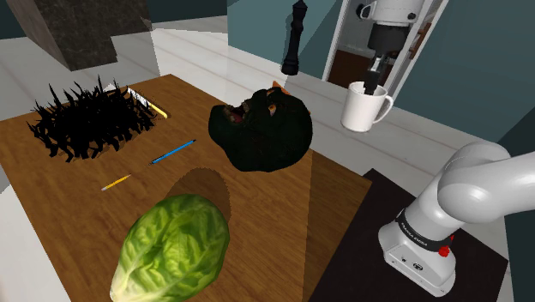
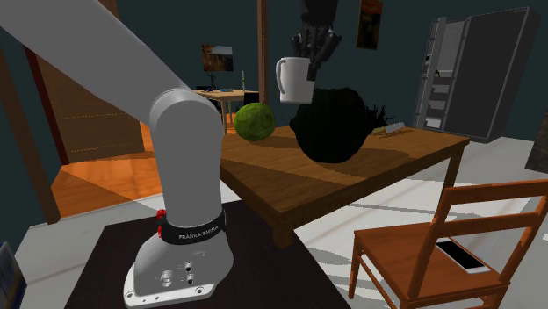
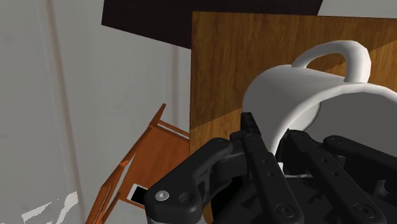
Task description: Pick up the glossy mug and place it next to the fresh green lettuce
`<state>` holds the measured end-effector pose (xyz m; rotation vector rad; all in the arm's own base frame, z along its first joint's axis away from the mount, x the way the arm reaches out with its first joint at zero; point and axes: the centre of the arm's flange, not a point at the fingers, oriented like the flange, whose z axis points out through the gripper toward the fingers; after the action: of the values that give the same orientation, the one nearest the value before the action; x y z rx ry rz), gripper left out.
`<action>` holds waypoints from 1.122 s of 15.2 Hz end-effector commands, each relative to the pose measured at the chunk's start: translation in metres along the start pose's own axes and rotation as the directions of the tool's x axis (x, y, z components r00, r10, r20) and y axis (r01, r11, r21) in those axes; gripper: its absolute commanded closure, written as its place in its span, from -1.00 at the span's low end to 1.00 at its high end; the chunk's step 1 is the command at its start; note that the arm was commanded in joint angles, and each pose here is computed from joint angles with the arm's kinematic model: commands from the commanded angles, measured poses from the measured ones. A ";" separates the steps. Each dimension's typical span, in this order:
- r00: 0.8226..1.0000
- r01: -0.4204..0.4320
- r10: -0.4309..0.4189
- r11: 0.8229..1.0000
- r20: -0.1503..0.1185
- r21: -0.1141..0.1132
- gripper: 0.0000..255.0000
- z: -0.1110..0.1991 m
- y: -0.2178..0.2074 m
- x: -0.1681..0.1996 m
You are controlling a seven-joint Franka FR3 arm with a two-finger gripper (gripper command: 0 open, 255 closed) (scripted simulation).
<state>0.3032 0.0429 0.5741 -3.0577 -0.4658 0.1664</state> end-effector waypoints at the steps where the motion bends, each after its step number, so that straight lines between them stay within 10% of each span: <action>1: 1.000 0.000 0.000 1.000 0.000 0.000 1.00 -0.010 -0.001 -0.001; 17: 1.000 0.000 0.000 1.000 0.000 0.000 1.00 -0.024 -0.141 0.098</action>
<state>0.3537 0.1926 0.5952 -3.0584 -0.4671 0.1668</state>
